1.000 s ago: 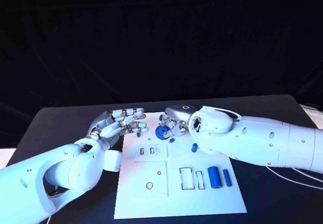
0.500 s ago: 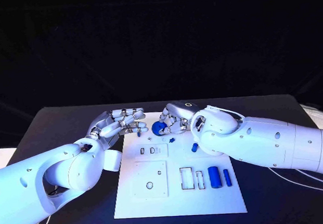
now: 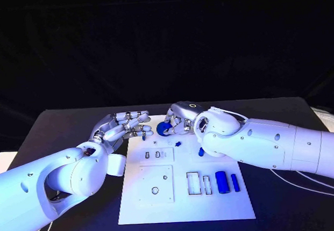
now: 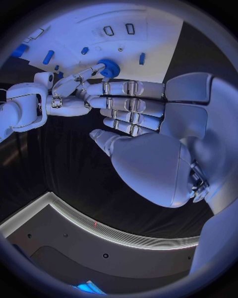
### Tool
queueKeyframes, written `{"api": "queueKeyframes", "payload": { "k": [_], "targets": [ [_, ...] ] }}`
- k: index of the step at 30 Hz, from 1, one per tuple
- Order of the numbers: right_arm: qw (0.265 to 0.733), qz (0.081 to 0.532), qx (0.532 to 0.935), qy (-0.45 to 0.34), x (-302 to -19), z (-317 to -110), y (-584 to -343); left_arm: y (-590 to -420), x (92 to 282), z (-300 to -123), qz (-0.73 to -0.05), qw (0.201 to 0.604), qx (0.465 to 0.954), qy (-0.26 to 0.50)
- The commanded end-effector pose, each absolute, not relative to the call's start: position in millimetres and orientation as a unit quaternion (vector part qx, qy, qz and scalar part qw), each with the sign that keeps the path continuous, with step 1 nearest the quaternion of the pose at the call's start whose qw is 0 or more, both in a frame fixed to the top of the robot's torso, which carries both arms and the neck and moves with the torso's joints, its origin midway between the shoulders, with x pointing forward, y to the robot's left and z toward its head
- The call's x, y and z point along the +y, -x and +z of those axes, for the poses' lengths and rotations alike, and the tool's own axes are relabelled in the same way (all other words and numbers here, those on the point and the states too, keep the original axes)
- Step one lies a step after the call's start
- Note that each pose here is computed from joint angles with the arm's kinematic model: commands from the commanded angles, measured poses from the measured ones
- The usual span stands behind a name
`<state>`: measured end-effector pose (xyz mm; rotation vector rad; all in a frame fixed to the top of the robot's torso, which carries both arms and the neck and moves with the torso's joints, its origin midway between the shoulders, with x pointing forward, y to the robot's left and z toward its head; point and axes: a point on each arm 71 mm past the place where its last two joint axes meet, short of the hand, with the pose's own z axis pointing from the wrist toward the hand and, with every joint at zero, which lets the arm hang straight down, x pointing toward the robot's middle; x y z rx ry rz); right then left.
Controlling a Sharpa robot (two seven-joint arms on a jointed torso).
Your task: Assemble the parts on the task board
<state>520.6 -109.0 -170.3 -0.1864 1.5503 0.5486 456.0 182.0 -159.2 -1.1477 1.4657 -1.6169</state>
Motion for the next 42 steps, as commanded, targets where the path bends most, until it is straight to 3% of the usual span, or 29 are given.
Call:
{"api": "queueKeyframes", "payload": {
  "k": [1, 19, 42],
  "targets": [
    [0.678, 0.226, 0.694, 0.087, -108.3, -171.7, -523.1, -455.2, 179.5, -157.9, -0.626, 0.324, 0.561, 0.434],
    [0.674, 0.196, 0.707, 0.085, -105.1, -176.1, -529.9, -454.6, 179.1, -157.6, -0.626, 0.323, 0.562, 0.434],
    [0.666, 0.214, 0.710, 0.080, -102.4, -175.1, -528.2, -453.5, 179.4, -157.1, -0.625, 0.323, 0.562, 0.435]
  ]
}}
